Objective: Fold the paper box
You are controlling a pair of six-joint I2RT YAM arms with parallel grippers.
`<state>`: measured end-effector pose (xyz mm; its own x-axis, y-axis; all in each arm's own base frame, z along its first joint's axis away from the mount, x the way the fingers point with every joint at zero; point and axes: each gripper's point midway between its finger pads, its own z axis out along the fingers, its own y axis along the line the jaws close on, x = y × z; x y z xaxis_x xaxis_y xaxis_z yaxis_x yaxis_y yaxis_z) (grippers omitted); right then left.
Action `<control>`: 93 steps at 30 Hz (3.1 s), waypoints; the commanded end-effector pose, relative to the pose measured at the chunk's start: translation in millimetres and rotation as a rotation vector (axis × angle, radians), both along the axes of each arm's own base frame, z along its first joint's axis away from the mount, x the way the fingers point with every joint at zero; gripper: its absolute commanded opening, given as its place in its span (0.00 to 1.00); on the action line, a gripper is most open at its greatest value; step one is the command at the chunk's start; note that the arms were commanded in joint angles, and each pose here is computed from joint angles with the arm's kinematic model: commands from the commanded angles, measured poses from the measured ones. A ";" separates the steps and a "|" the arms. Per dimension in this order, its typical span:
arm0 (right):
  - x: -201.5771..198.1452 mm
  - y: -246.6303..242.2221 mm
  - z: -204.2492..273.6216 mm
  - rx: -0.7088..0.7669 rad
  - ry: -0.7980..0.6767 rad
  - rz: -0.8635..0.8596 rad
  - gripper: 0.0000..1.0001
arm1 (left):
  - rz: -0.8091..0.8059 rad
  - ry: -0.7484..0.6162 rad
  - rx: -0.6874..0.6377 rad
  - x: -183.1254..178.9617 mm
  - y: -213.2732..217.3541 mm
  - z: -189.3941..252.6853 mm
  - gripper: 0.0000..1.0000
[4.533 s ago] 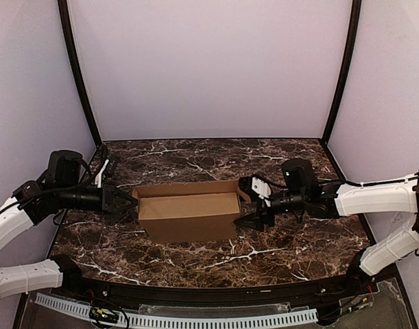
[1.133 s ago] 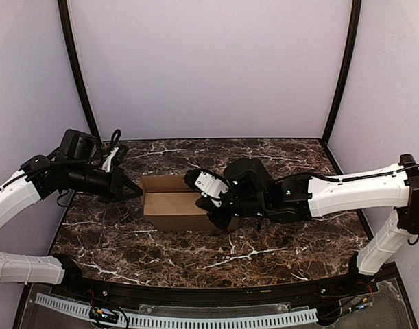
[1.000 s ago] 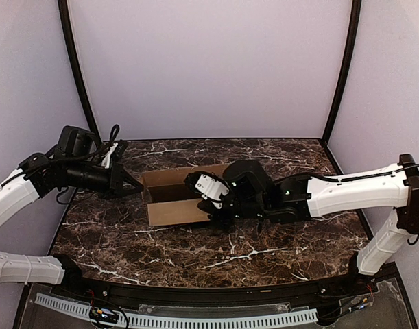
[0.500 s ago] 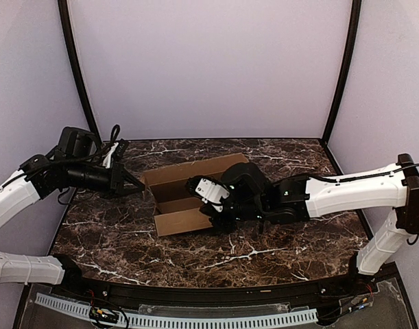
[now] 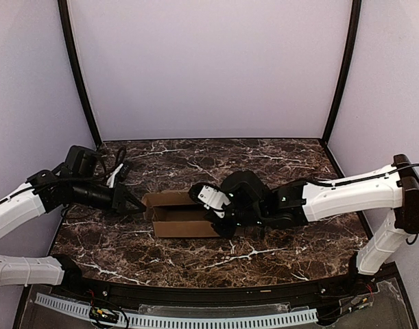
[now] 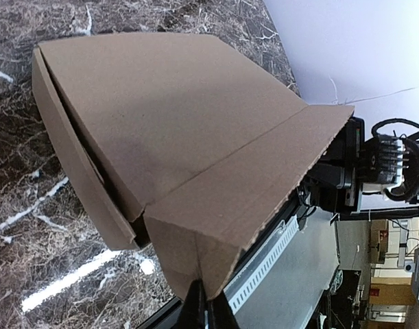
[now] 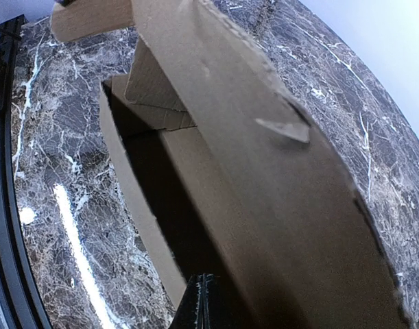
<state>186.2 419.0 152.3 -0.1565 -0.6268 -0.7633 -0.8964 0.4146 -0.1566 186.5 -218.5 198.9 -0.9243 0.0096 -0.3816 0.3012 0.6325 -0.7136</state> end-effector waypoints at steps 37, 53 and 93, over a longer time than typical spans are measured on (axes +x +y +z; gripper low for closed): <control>-55.4 -126.5 12.8 0.149 0.215 -0.121 0.66 | 0.045 0.093 0.072 -22.2 18.1 -95.8 0.01; -29.5 -106.2 -15.6 0.154 0.274 -0.187 0.99 | 0.077 0.093 0.142 -19.9 27.5 -109.8 0.01; -14.0 -82.3 -69.4 -0.090 0.293 -0.419 0.24 | 0.127 0.066 0.207 -22.2 22.2 -120.4 0.01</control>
